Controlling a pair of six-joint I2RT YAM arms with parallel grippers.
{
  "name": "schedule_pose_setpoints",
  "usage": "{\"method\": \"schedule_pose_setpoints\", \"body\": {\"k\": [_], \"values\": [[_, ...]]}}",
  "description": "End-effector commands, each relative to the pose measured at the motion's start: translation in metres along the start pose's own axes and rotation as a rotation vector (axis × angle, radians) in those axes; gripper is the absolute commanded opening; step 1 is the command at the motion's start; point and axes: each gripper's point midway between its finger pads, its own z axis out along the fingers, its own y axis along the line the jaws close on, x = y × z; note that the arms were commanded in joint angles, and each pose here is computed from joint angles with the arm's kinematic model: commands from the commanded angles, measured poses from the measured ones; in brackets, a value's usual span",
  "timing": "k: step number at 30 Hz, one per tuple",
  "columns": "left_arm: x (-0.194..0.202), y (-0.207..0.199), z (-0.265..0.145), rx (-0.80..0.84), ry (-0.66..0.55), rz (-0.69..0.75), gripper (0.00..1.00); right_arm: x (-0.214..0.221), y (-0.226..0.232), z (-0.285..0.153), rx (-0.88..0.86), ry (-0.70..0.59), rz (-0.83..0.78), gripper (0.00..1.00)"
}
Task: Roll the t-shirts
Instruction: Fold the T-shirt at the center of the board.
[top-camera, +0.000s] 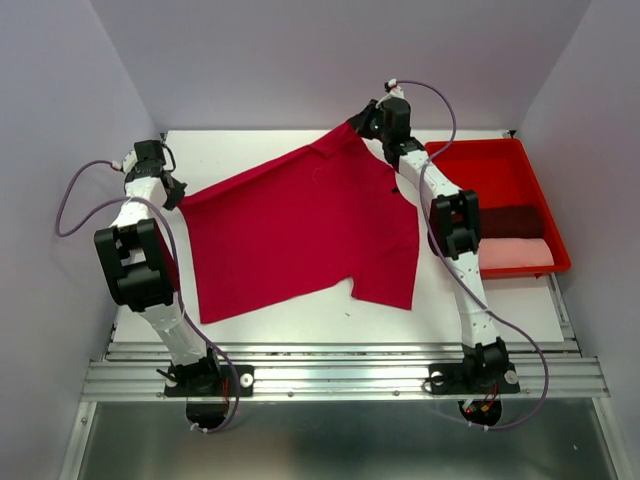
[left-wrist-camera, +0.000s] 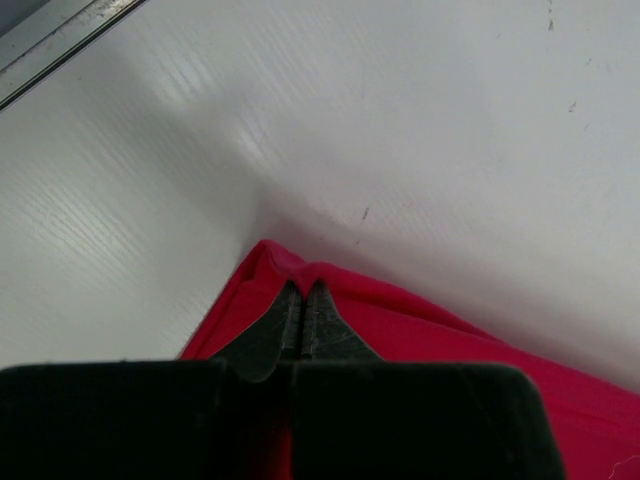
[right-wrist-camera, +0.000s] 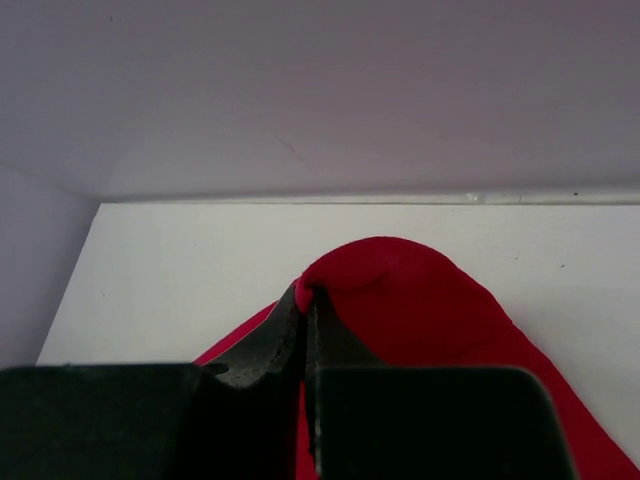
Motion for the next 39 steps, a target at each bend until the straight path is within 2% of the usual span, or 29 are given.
{"method": "schedule_pose_setpoints", "body": {"k": [1,8,11,13,16,21,31,39], "values": [[-0.020,-0.004,0.000,0.007,-0.041,-0.008,0.00,-0.042,0.012,0.002,-0.065,-0.121,0.000,0.01],[-0.022,-0.008,-0.011,0.032,-0.044,-0.003,0.00,-0.025,0.001,-0.024,0.037,-0.012,0.021,0.01],[-0.022,-0.007,-0.016,0.037,-0.045,0.001,0.00,-0.024,-0.004,-0.040,0.087,0.034,0.060,0.01],[-0.021,-0.006,-0.019,0.040,-0.047,0.005,0.00,-0.005,-0.014,-0.050,0.144,0.104,0.107,0.01],[-0.018,-0.004,-0.021,0.039,-0.040,0.012,0.00,0.002,-0.015,-0.065,0.182,0.143,0.156,0.01],[-0.011,0.001,-0.024,0.038,-0.029,0.025,0.00,0.006,-0.017,-0.089,0.247,0.174,0.202,0.01],[0.010,0.012,-0.023,0.024,0.011,0.057,0.00,0.054,-0.035,-0.137,0.341,0.284,0.263,0.01],[0.025,0.015,-0.025,0.026,0.033,0.078,0.00,0.067,-0.043,-0.162,0.386,0.299,0.269,0.01]]}}
